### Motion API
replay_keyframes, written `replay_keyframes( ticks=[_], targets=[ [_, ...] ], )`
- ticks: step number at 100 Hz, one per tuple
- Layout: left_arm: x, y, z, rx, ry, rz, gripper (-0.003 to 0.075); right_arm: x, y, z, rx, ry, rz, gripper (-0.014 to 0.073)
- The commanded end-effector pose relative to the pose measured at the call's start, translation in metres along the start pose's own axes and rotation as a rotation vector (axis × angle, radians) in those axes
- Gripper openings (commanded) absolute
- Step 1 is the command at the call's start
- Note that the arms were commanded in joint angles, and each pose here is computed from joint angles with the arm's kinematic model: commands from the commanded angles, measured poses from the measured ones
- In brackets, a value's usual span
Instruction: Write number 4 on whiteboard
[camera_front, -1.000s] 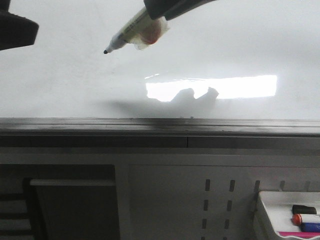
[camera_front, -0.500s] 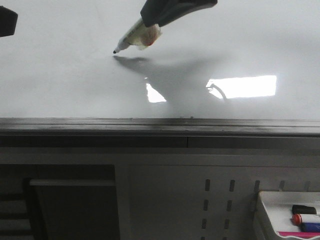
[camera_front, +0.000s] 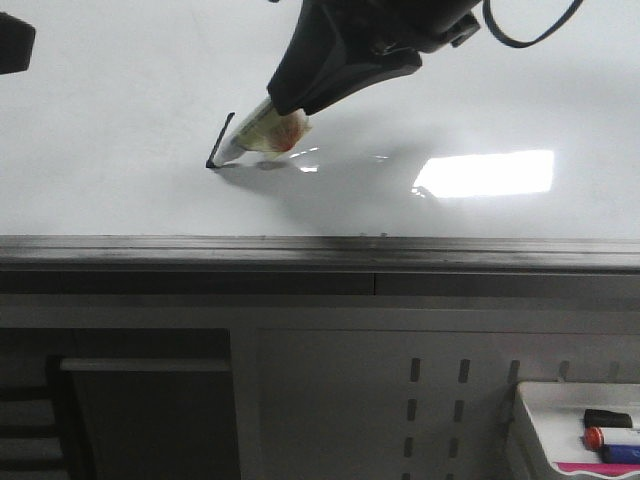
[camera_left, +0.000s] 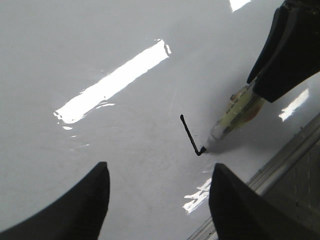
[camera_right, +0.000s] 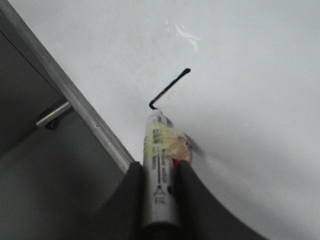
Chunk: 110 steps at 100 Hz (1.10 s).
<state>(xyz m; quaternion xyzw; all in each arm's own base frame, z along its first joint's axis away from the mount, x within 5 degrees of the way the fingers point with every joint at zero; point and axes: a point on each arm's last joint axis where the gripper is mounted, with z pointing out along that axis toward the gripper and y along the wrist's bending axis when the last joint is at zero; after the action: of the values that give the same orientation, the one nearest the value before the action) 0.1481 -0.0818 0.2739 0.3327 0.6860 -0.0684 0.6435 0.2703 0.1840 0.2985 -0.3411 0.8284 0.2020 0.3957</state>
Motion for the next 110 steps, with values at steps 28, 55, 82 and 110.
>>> replay_keyframes(
  ticks=[28,55,82,110],
  targets=[
    [-0.015,0.003,-0.001,-0.008,-0.095,-0.028,0.0407,-0.006,-0.021,-0.044,0.083,-0.042,-0.004,-0.0064],
    [-0.015,0.003,-0.001,-0.008,-0.095,-0.028,0.0407,-0.042,-0.002,-0.056,0.036,-0.129,-0.074,-0.0064],
    [-0.015,0.003,-0.001,-0.008,-0.095,-0.028,0.0407,-0.042,-0.012,-0.026,0.034,-0.07,-0.072,-0.0064],
    [-0.015,0.003,-0.001,-0.008,-0.095,-0.026,0.0407,-0.014,-0.003,-0.013,-0.057,0.086,-0.048,-0.0064]
  ],
)
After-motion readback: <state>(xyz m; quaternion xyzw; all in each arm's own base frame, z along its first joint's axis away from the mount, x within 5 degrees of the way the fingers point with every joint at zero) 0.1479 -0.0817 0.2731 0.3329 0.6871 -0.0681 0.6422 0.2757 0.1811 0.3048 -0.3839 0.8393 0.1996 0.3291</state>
